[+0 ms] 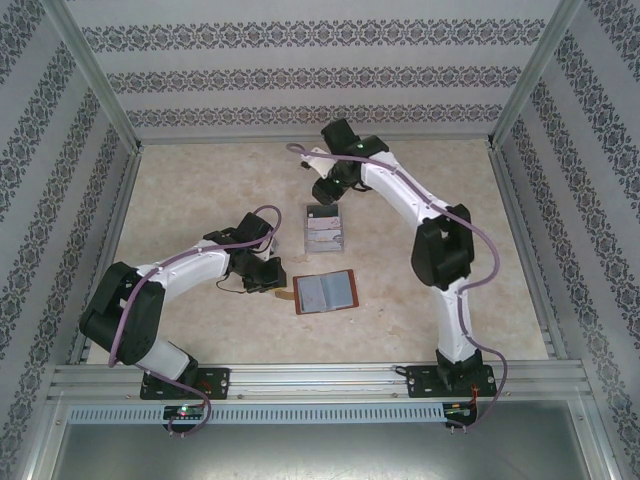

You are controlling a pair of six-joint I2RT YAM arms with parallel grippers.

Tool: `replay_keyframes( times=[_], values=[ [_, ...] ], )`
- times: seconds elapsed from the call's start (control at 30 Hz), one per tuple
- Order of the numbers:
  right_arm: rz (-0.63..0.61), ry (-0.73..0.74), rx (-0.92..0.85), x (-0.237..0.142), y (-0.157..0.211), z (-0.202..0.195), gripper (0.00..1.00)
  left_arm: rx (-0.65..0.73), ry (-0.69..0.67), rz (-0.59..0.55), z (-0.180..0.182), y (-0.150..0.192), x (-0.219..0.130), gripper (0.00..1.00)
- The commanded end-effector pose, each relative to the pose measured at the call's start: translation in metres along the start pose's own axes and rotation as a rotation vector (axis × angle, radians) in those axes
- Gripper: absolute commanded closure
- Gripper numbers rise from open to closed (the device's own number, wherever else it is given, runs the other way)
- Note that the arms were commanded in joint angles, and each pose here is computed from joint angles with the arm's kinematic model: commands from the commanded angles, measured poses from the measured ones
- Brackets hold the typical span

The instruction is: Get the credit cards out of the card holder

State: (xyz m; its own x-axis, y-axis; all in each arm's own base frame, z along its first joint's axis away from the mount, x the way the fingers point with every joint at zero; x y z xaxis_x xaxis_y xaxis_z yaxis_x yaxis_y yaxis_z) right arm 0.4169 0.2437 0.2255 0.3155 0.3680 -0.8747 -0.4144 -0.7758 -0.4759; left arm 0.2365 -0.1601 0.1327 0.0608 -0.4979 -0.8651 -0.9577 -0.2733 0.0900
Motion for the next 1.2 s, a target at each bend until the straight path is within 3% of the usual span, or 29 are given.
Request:
replay_keyframes(
  times=[0.0, 0.2, 0.37, 0.73, 1.17],
  values=[
    [-0.101, 0.035, 0.252, -0.01, 0.004, 0.014, 0.66, 0.041, 0.042, -0.022, -0.011, -0.005, -0.011, 0.87],
    [-0.183, 0.02, 0.514, -0.02, 0.032, 0.047, 0.66, 0.055, 0.104, 0.003, -0.02, -0.007, -0.009, 0.88],
    [-0.191, -0.016, 0.59, -0.029, 0.043, 0.085, 0.72, 0.058, 0.115, 0.026, -0.021, -0.004, 0.001, 0.9],
    [-0.045, -0.239, 0.802, -0.008, 0.066, 0.154, 0.74, 0.074, 0.013, 0.081, -0.002, -0.003, 0.027, 0.93],
    [0.141, -0.3, 0.848, 0.033, 0.09, 0.194, 0.69, 0.062, -0.032, 0.116, 0.017, 0.003, 0.042, 0.95]
  ],
)
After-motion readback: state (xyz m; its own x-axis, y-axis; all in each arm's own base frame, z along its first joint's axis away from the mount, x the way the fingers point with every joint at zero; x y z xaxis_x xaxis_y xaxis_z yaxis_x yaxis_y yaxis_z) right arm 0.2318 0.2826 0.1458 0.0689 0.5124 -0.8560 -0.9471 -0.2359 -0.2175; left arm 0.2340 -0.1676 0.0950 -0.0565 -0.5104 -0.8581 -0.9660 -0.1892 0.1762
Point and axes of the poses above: each hand's point on the last joint's axis, 136 mm out from that joint toward the fingers, its own x axis out along the fingers, its own z axis along the line the jaws close on, y = z × x, the point moved 9 cm from there along -x, back along the fingers, and after that the axes turned 11 degrees about -x, right-handed, at the moved point
